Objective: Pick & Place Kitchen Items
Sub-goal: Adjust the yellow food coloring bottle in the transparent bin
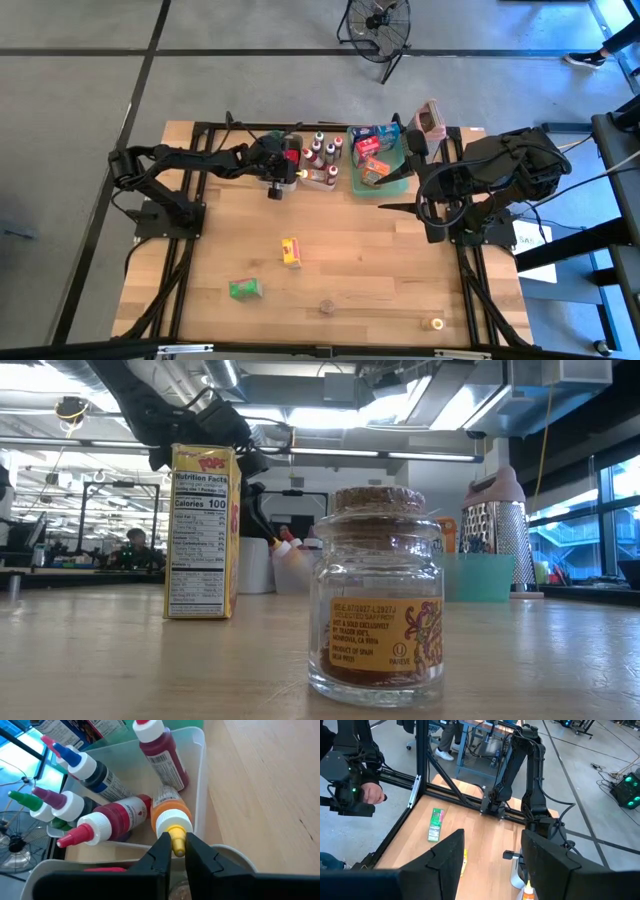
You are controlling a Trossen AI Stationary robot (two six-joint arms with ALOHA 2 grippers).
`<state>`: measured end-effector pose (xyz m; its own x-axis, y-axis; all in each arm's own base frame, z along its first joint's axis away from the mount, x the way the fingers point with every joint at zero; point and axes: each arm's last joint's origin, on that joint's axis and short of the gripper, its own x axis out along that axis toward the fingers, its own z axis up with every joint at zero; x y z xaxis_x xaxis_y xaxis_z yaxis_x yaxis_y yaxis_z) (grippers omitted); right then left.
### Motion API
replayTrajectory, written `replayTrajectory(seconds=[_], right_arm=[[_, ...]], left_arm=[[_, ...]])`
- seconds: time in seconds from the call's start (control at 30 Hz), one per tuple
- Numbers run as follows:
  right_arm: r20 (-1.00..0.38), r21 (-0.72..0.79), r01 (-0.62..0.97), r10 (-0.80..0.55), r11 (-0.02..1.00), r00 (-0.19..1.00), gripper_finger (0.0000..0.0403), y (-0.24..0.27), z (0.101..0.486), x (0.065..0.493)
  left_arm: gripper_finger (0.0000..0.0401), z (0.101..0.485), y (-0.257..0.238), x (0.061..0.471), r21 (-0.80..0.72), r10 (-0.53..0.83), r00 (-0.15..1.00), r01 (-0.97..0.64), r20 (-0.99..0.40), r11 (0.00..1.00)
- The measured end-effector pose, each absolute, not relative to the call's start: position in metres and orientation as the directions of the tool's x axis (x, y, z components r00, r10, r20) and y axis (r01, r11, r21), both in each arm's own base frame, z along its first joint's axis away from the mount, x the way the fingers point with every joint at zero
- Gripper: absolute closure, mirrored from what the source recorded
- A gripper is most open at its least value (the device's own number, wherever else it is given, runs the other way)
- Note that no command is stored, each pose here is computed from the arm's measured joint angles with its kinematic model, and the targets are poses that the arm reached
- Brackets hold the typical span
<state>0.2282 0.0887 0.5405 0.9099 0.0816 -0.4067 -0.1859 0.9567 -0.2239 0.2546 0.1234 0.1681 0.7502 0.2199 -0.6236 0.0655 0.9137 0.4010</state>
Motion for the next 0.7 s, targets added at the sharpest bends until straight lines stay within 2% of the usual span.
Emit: replayTrajectory(seconds=[0.23,0.7], right_arm=[[-0.407,-0.225,-0.186,0.082,0.956,0.910,0.0203,0.089,0.541,0.228],[-0.408,-0.225,-0.189,0.083,0.956,0.909,0.0203,0.089,0.540,0.228]], left_arm=[[0.0373,0.171,0.123,0.257,0.396,0.230,0.732,0.058,-0.641,0.917],[0.0378,0.205,0.130,0.270,0.413,0.252,0.667,0.093,-0.702,0.906]])
